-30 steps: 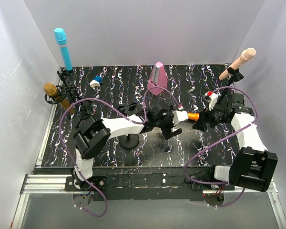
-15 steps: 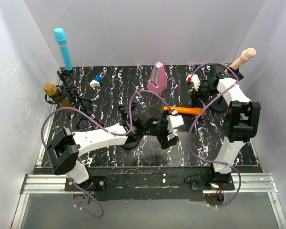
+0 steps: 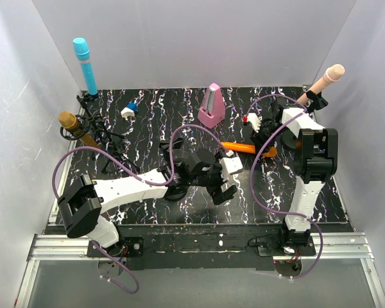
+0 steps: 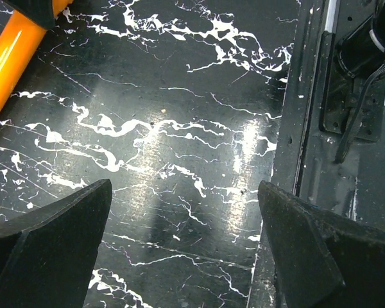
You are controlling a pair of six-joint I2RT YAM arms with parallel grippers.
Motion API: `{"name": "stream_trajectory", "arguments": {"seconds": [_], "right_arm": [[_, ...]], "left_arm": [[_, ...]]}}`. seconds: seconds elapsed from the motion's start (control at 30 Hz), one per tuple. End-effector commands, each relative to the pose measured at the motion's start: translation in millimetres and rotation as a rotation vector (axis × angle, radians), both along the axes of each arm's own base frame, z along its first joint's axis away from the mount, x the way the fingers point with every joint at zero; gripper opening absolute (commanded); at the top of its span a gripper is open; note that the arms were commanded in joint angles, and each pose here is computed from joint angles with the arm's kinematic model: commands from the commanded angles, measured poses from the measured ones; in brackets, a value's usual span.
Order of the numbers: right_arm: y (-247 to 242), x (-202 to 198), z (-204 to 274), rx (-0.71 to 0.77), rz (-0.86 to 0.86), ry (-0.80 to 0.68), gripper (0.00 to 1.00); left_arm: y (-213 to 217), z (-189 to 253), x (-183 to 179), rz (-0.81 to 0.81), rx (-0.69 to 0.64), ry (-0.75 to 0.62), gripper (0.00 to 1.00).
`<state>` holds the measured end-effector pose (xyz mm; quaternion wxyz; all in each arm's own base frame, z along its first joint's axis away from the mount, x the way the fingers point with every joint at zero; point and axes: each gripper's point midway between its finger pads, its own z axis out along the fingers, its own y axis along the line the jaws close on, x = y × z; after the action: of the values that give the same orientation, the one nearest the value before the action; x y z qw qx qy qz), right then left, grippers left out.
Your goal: Attach the microphones to the stand
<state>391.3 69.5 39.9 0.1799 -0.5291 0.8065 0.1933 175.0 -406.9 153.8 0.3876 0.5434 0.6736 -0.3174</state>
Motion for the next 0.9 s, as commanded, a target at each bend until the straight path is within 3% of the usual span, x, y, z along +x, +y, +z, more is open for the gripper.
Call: {"name": "stream_trajectory", "arguments": {"seconds": [0.0,0.33,0.6,0.87], "right_arm": [[-4.0,-12.2,-13.2,-0.064,0.052,-0.001,0.50],[-3.8,-61.4,-17.4,-0.064,0.120,-0.028,0.11],[10.6,-115.1,8.6,0.038,0.190,-0.124,0.07],[25.0,-169.8,32.8,0.081,0.400,-0.321,0.05]], "left_arm": [[1.7,25.1,-3.7,0.030,-0.070,-0.001,0.98],[-3.1,34.9,-16.0,0.099,-0.136,0.128,0.98],[15.4,55.8,-34.4,0.115,-0.192,0.181,0.98],[17.9,57.8,-50.1,0.203,-0.187,0.416,0.98]]}}
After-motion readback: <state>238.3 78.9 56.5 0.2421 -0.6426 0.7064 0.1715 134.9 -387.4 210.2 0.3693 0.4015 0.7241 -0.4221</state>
